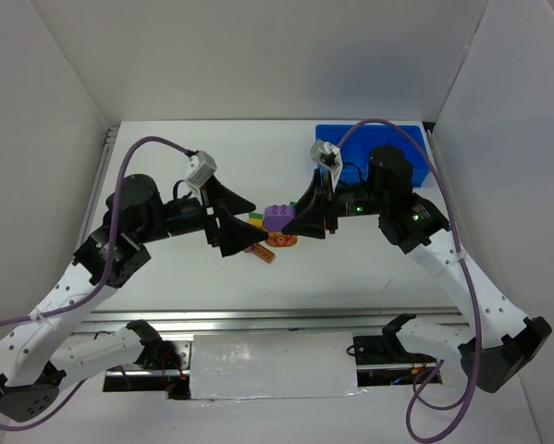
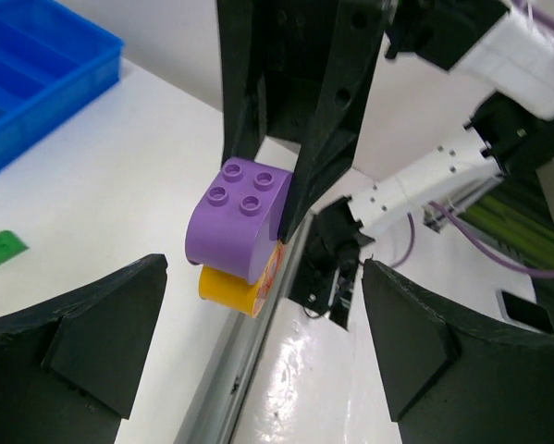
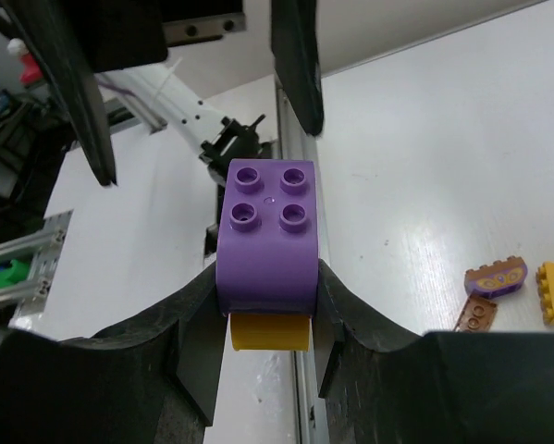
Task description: Sort the legos into containers by color
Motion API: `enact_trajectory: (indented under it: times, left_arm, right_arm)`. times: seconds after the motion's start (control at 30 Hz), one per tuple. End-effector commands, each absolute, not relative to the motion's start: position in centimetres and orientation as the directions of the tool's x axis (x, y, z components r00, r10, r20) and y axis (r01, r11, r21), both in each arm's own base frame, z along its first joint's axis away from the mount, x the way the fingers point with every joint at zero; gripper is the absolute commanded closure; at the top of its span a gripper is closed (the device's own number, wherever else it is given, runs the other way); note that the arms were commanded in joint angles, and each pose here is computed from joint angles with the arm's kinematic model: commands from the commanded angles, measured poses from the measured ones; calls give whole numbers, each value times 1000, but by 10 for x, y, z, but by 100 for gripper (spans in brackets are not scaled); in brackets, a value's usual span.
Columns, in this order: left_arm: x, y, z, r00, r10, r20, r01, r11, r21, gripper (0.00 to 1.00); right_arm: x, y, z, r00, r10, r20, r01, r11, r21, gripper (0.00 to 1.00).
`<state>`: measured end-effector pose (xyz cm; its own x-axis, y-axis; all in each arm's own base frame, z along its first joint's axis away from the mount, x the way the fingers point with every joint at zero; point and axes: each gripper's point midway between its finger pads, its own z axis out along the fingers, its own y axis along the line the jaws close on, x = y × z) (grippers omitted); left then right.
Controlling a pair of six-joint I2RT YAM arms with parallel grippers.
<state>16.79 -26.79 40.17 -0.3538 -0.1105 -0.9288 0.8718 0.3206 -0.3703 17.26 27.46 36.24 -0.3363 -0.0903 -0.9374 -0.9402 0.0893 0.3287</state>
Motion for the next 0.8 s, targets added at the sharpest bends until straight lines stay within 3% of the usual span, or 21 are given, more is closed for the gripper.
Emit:
enact_trajectory:
  times: [0.0,0.2,0.33,0.43,0.57,0.67,0.73,0.77]
  left_arm:
    - [152,-277,406,-324,-77,-943,924,190,-333,1]
    - [165,-282,386,-371,-34,-928,897,246,-367,3]
    - [161,-287,387,-377,-34,-926,906,194,-376,7]
    - [156,-288,388,-374,-39,-927,913,163,-375,18]
    - [154,-288,384,-384,-28,-923,911,156,-383,43]
    - [148,-286,388,-369,-41,-928,919,131,-371,50]
    - [144,-284,393,-354,-54,-934,927,116,-358,62]
    - [143,-284,393,-355,-54,-933,926,116,-359,73]
  right_arm:
    - [158,272,362,-334,-169,-927,-940,-11,341,100]
    - [145,278,372,-299,-155,-941,-945,-89,315,100]
    - [138,288,374,-309,-175,-935,-930,-153,335,100]
    - [138,293,376,-300,-177,-937,-930,-166,329,100]
    - [136,291,379,-285,-164,-944,-935,-168,312,100]
    - [139,293,374,-300,-179,-937,-931,-160,329,100]
    - [138,294,373,-307,-187,-933,-927,-165,338,100]
    - [139,294,372,-309,-188,-932,-925,-169,340,98]
